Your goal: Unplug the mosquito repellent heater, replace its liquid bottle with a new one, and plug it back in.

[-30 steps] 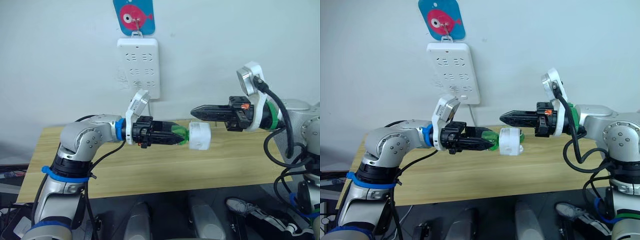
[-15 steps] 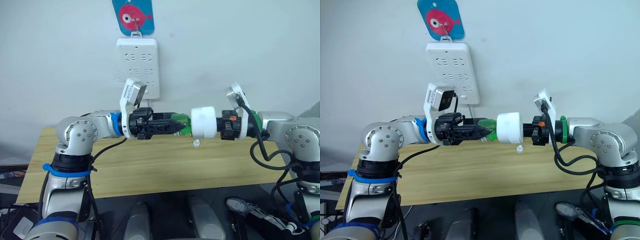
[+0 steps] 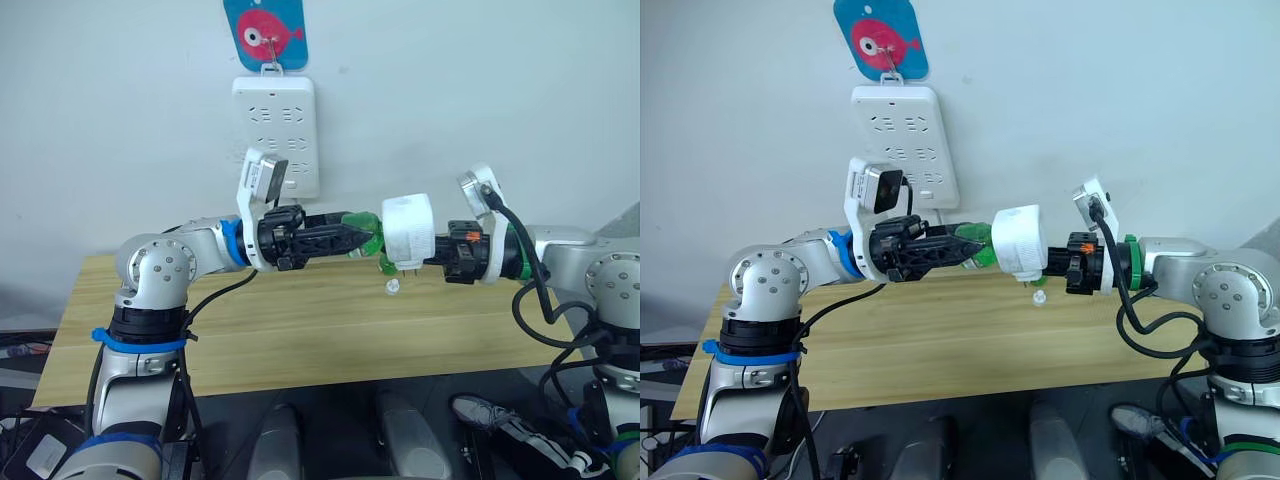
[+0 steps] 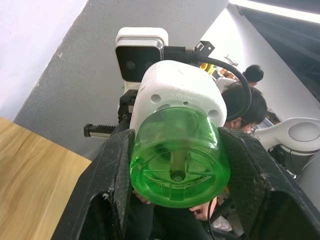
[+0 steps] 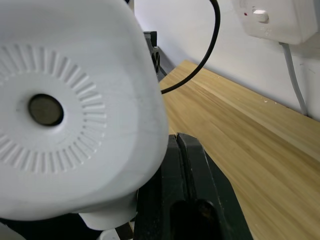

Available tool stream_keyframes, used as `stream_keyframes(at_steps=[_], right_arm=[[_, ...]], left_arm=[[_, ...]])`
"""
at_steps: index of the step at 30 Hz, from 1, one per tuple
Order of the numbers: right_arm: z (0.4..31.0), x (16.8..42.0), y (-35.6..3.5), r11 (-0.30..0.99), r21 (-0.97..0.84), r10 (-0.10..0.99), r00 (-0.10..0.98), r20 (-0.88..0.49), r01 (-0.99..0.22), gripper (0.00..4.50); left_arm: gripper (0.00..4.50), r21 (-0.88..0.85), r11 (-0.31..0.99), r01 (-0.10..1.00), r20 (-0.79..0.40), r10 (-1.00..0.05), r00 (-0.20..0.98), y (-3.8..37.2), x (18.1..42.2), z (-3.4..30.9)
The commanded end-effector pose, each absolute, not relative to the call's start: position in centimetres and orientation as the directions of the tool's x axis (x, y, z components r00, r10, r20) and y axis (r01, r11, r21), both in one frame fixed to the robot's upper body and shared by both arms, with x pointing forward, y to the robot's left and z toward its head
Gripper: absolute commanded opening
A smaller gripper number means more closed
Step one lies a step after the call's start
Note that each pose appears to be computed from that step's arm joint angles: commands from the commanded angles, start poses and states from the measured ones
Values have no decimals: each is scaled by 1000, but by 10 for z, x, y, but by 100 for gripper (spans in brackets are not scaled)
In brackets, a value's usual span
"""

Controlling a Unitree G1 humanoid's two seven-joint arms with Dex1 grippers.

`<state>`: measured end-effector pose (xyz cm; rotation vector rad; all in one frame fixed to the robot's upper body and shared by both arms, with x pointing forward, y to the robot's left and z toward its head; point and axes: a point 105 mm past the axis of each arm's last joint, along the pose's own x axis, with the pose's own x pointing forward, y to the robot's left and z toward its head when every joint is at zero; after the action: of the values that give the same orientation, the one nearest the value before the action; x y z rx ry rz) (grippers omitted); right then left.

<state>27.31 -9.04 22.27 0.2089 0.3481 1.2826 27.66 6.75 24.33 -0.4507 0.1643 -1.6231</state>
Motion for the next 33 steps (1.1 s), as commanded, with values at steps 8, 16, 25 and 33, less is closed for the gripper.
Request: stream_keyframes(at_steps=[8,16,25,33], right_arm=[[243,251,-83,139,405,990,132,-45,-904,0],[251,249,-84,107,482,993,116,-12,-869,0],[253,245,-82,95,506,995,101,-16,-857,0],[235,259,-87,230,486,973,208,-100,-843,0]], left_arm=[[228,-331,-2,944,153,-987,52,72,288,240],[228,-305,0,952,129,-991,41,70,287,235],[228,-296,10,955,105,-993,44,69,286,228],[228,-291,1,957,132,-990,41,68,286,234]])
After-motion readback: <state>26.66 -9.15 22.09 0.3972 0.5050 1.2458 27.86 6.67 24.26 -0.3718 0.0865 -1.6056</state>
